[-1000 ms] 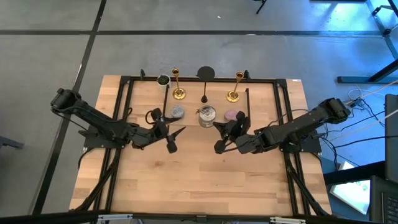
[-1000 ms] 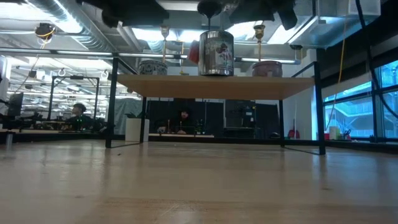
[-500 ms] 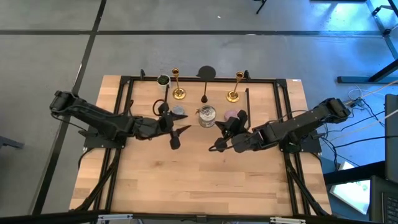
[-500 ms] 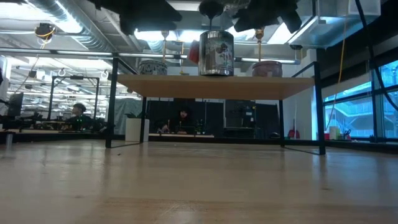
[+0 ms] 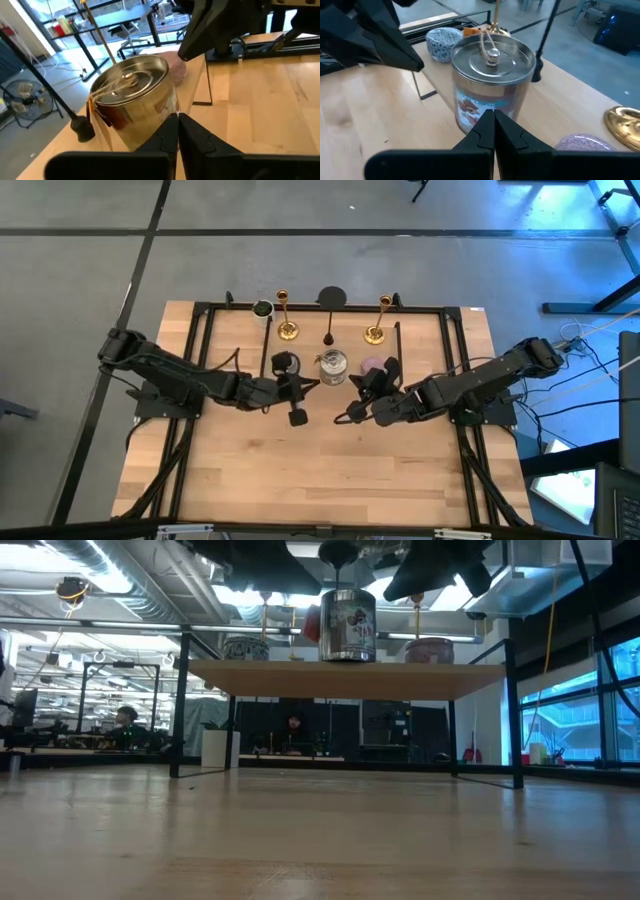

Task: Pick & Place candle stick holders
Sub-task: Return to Home Position

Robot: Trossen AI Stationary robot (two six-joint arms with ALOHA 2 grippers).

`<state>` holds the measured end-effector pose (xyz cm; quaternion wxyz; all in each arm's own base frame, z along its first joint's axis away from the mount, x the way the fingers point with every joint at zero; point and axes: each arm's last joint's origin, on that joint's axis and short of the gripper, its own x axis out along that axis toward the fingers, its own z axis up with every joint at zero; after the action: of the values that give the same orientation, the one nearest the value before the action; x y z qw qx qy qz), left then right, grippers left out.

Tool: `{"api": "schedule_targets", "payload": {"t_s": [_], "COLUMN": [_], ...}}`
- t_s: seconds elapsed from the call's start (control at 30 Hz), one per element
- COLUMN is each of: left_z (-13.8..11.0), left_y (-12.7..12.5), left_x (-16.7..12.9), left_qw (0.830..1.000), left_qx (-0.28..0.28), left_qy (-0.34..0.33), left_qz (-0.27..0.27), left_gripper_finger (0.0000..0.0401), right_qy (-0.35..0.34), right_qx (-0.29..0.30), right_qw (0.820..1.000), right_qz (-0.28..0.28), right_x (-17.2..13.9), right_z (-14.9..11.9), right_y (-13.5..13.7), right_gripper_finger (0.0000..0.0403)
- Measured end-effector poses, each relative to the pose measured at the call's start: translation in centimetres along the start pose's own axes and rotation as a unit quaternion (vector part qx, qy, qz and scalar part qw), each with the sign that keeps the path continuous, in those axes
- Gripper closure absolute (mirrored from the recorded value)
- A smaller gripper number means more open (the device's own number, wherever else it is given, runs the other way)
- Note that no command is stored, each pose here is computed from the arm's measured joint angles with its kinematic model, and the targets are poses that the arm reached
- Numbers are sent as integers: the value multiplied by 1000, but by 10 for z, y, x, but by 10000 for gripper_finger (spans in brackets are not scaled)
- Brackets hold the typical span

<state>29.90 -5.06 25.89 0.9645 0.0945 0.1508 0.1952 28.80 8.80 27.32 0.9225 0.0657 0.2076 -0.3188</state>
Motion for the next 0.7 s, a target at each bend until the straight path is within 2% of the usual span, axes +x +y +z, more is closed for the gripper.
{"api": "schedule_targets", "payload": {"t_s": [0.27,0.7], "left_z": [-3,-4], "left_y": [7,22], "left_x": [6,15], "left_qw": [1000,999], "left_qx": [-22,-29], "left_qy": [18,23], "left_qz": [-1,18], "left_gripper_finger": [399,399], "right_qy": [-15,-6], "right_qx": [-6,-8], "right_qw": [999,999], "right_qz": [-34,-50], "right_x": [1,18], "right_z": [0,-4], "right_y": [-3,-2], "right_gripper_finger": [403,403]}}
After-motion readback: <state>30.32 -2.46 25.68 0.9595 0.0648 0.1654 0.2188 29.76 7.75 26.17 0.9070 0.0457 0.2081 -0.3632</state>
